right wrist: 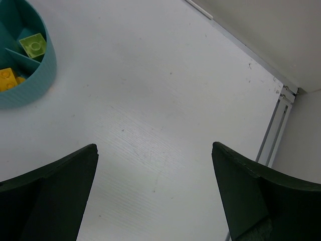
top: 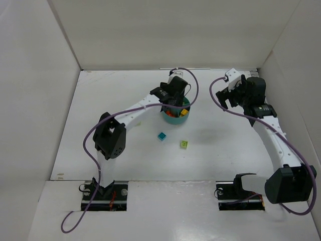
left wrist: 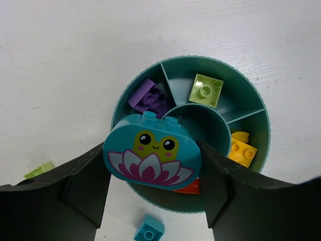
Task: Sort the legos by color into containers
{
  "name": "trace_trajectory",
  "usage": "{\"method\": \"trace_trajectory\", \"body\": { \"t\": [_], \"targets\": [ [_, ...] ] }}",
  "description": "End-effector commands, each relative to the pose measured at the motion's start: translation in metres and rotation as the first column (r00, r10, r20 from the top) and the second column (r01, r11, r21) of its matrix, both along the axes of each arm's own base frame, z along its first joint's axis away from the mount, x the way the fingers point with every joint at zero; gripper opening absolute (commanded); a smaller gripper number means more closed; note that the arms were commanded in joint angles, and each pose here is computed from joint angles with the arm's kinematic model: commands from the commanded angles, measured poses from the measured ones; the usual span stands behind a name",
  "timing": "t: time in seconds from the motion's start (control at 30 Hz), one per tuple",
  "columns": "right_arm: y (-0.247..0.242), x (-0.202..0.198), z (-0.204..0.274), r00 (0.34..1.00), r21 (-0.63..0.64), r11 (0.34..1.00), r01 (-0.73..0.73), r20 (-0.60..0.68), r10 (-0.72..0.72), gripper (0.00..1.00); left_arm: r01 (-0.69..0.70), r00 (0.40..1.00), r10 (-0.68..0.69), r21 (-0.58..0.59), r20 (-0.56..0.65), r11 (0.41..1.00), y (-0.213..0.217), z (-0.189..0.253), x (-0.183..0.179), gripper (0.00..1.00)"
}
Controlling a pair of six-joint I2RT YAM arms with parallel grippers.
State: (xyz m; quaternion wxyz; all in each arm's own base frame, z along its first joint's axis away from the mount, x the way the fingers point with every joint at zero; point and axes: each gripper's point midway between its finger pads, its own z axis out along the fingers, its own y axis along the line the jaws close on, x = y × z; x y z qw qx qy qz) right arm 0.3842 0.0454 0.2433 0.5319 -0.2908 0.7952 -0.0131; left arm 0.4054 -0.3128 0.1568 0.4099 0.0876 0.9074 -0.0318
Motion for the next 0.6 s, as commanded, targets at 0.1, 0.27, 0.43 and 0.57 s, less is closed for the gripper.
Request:
{"method": "trace_trajectory", "body": {
  "t": [0.1,0.27,0.43,0.57],
  "targets": [
    [0.003,0.002,0.003,1.0,0.017,1.0,-0.015,0.011,0.015,1.0,0.002,0.999,0.0,-0.029,0.041,1.0,-0.007,0.021,0.007,0.22],
    [0.003,0.001,-0.002,1.0,0.017,1.0,-0.015,0.002,0.015,1.0,0.016,0.999,-0.014,-0.053,0.046,0.998,-0.013,0.023,0.008,0.22],
    [0.004,0.002,-0.005,1.0,0.013,1.0,-0.027,-0.005,0.027,1.0,0.023,0.999,-0.02,-0.058,0.042,0.998,-0.014,0.023,0.007,0.25],
    [0.004,0.002,-0.005,1.0,0.013,1.0,-0.027,-0.005,0.027,1.0,0.03,0.999,-0.027,-0.069,0.046,0.997,-0.017,0.024,0.007,0.28]
  ]
}}
